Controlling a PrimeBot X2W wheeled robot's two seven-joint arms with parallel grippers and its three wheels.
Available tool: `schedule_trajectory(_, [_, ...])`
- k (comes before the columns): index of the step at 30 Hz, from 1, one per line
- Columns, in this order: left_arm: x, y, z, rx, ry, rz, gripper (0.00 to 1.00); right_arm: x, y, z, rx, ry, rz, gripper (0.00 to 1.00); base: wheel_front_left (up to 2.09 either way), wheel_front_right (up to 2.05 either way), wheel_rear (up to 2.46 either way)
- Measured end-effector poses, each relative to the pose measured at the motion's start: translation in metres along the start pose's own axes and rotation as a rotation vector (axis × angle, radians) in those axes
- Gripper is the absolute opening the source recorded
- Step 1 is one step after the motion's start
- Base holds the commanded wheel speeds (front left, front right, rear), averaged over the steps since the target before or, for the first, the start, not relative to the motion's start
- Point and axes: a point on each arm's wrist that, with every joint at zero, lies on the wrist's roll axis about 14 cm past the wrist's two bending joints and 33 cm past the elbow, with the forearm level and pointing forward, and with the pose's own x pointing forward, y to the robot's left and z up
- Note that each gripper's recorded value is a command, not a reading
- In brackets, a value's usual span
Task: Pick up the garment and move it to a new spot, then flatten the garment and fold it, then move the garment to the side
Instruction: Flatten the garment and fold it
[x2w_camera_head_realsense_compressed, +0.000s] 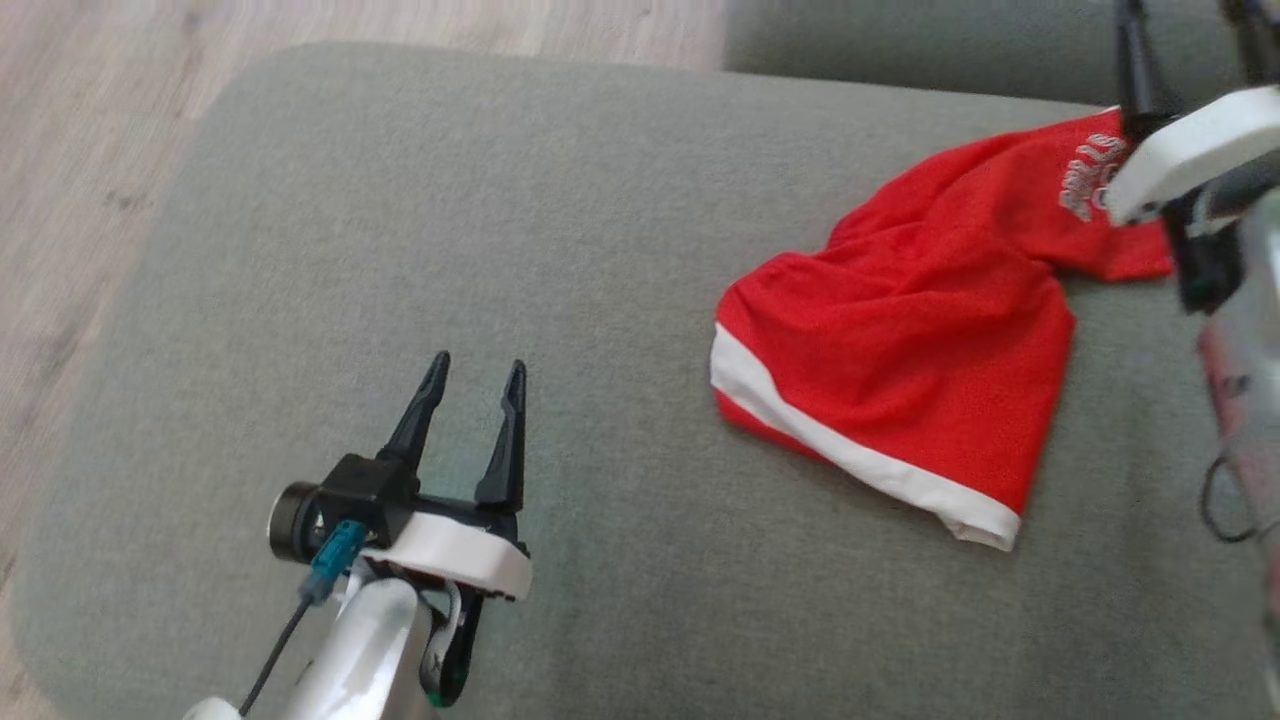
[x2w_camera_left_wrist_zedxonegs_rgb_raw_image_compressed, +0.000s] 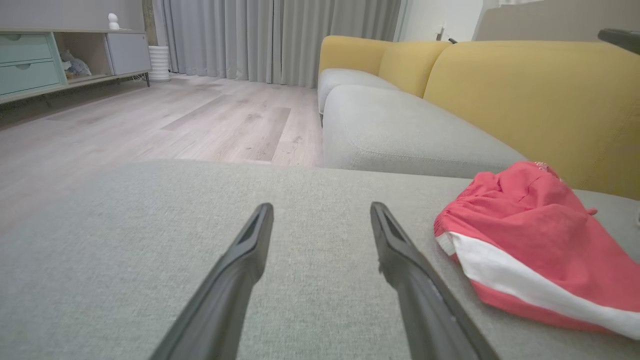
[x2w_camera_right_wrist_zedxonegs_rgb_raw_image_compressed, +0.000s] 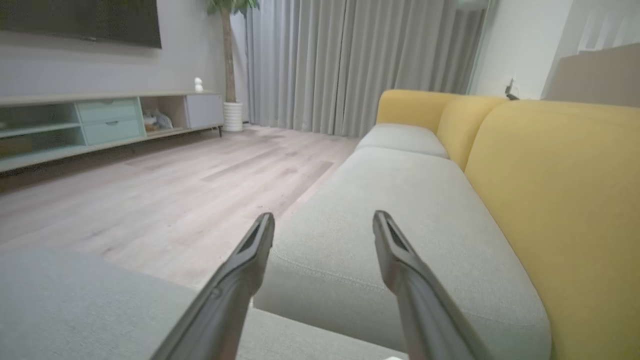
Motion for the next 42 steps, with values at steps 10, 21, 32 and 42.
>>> schedule_trajectory(10, [-0.006, -0.025, 0.011, -0.009, -0.042, -0.06, 1.0, -0.086, 0.014, -0.006, 0.126, -0.1, -0.076, 1.0, 0.0, 0.0, 0.0])
schedule_trajectory(21, [-0.014, -0.044, 0.005, -0.014, -0.032, -0.112, 1.0, -0.219, 0.034, -0.105, 0.229, 0.122, -0.208, 1.0, 0.0, 0.0, 0.0])
schedule_trajectory(32, [-0.013, -0.039, -0.004, -0.018, -0.003, -0.102, 1.0, -0.217, 0.088, -0.128, 0.199, 0.26, -0.037, 1.0, 0.0, 0.0, 0.0])
schedule_trajectory(42, [-0.008, -0.033, -0.008, -0.011, 0.011, -0.089, 1.0, -0.229, 0.102, -0.177, 0.205, 0.475, 0.003, 1.0, 0.0, 0.0, 0.0])
